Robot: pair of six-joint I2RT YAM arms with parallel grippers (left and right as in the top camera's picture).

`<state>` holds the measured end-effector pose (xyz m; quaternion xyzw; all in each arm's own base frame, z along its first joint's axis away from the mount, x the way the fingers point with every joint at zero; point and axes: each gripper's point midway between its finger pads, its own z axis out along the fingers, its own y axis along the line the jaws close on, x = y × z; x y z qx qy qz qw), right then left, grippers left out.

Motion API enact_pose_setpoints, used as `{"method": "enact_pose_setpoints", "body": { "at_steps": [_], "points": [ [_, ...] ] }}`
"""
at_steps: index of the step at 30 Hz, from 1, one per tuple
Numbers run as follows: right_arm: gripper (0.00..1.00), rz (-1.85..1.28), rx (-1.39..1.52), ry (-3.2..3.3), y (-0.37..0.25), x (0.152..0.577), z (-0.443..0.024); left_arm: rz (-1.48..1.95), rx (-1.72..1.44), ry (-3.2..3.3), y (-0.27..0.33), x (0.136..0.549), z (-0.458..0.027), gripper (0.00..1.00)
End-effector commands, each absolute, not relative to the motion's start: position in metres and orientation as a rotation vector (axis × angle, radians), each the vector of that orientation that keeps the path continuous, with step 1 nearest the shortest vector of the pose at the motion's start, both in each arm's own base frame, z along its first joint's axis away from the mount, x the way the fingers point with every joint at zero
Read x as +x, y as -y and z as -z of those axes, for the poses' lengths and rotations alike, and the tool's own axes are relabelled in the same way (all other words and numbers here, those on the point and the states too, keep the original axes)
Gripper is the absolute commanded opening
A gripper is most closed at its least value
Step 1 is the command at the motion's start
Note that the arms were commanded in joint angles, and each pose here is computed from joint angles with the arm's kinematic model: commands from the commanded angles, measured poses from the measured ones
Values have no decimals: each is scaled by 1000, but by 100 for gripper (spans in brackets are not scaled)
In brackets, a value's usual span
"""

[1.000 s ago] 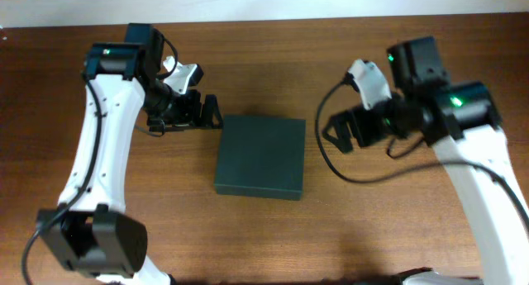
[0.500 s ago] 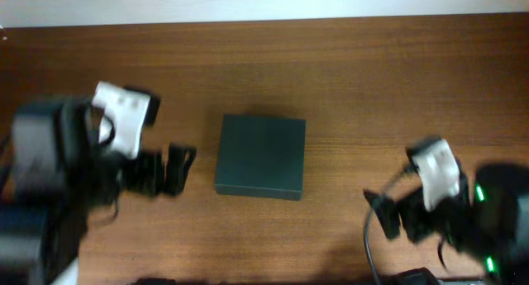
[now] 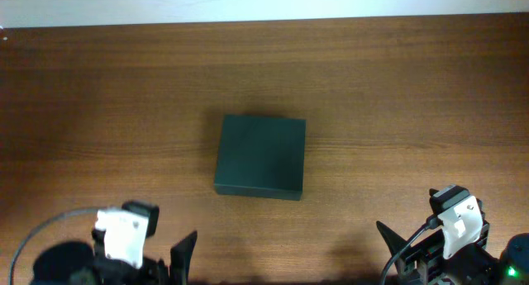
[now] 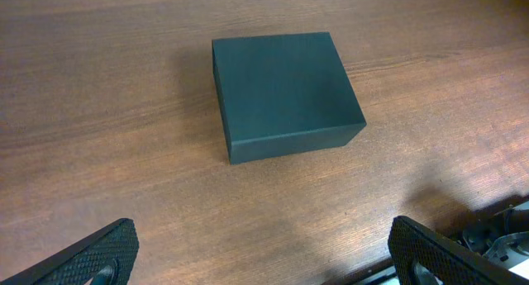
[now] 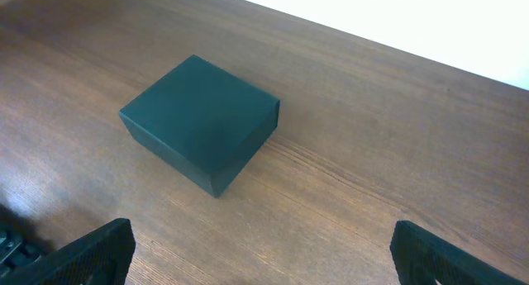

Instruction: Pack container

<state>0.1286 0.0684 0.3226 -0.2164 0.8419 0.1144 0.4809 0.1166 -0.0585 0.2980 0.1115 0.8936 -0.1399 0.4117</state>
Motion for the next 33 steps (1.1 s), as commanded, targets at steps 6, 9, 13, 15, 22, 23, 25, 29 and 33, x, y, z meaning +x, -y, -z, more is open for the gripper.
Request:
{"method": "enact_pose_setpoints", "body": {
  "at_steps": [6,9,13,15,22,23,25,29,33],
  "points": [
    [99,-270,-530,-2056,-68,129,-321,359,249,-2228,57,105,-295,99],
    [99,-270,-530,-2056,-68,129,-321,362,248,-2247,57,102,-291,99],
    [99,-270,-530,-2056,-68,129,-321,318,232,-2257,51,103,-289,99],
    [99,-270,-530,-2056,-68,129,-321,282,217,-2250,46,106,-290,99],
    [98,-270,-530,-2056,-68,129,-321,105,219,-2122,27,133,-305,99],
    [99,-270,-530,-2056,-68,129,-321,95,233,-2095,27,137,-305,99],
    [99,-270,-530,-2056,-68,129,-321,76,258,-2038,28,148,-301,99],
    [99,-270,-530,-2056,-68,129,-321,51,261,-1986,27,166,-270,99],
    [99,-270,-530,-2056,-68,129,-321,26,242,-1976,24,182,-225,99]
  ]
}}
